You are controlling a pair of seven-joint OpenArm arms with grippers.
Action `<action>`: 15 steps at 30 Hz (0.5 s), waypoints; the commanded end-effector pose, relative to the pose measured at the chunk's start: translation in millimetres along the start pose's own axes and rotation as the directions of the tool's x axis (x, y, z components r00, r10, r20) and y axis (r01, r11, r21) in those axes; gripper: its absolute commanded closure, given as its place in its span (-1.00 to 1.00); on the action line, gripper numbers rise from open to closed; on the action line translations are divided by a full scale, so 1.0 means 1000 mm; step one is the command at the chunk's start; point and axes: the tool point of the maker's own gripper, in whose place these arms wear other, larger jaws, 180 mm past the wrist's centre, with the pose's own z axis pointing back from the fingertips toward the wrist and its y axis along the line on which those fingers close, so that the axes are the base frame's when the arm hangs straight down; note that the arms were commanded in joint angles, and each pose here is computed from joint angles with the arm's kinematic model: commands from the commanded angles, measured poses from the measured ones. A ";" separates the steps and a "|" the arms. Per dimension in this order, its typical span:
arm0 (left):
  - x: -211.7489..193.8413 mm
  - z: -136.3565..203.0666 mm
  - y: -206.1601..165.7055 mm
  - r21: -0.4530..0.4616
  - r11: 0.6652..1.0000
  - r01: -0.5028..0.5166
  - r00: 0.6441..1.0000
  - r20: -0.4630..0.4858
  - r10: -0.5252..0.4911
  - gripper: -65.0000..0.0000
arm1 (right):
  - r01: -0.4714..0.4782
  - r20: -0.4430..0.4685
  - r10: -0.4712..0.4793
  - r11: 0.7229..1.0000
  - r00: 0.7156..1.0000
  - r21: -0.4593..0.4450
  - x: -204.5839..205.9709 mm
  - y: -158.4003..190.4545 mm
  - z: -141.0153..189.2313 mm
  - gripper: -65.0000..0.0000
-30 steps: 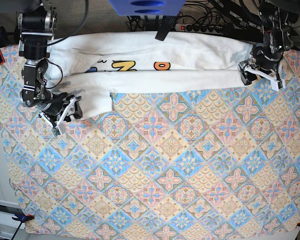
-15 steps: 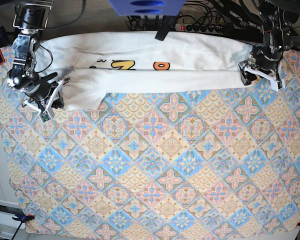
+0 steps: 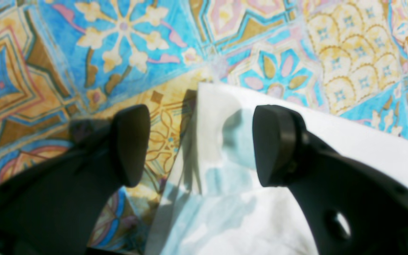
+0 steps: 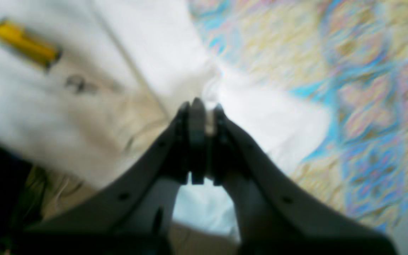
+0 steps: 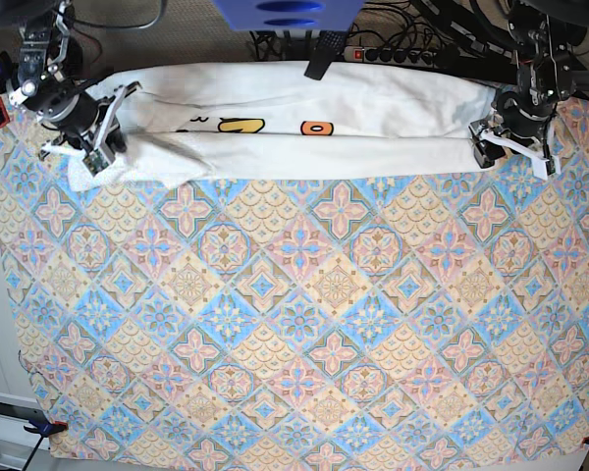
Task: Fold the T-shirt properly
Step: 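Tuck the sleeve end under the fold with the right gripper, then grasp the folded edge near the left gripper and pull it inward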
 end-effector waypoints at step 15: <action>0.015 0.001 -0.001 -0.005 1.000 0.016 0.999 0.039 -0.016 -0.38 | -0.009 -0.022 0.010 1.000 1.000 0.019 -0.011 0.010 0.007 0.37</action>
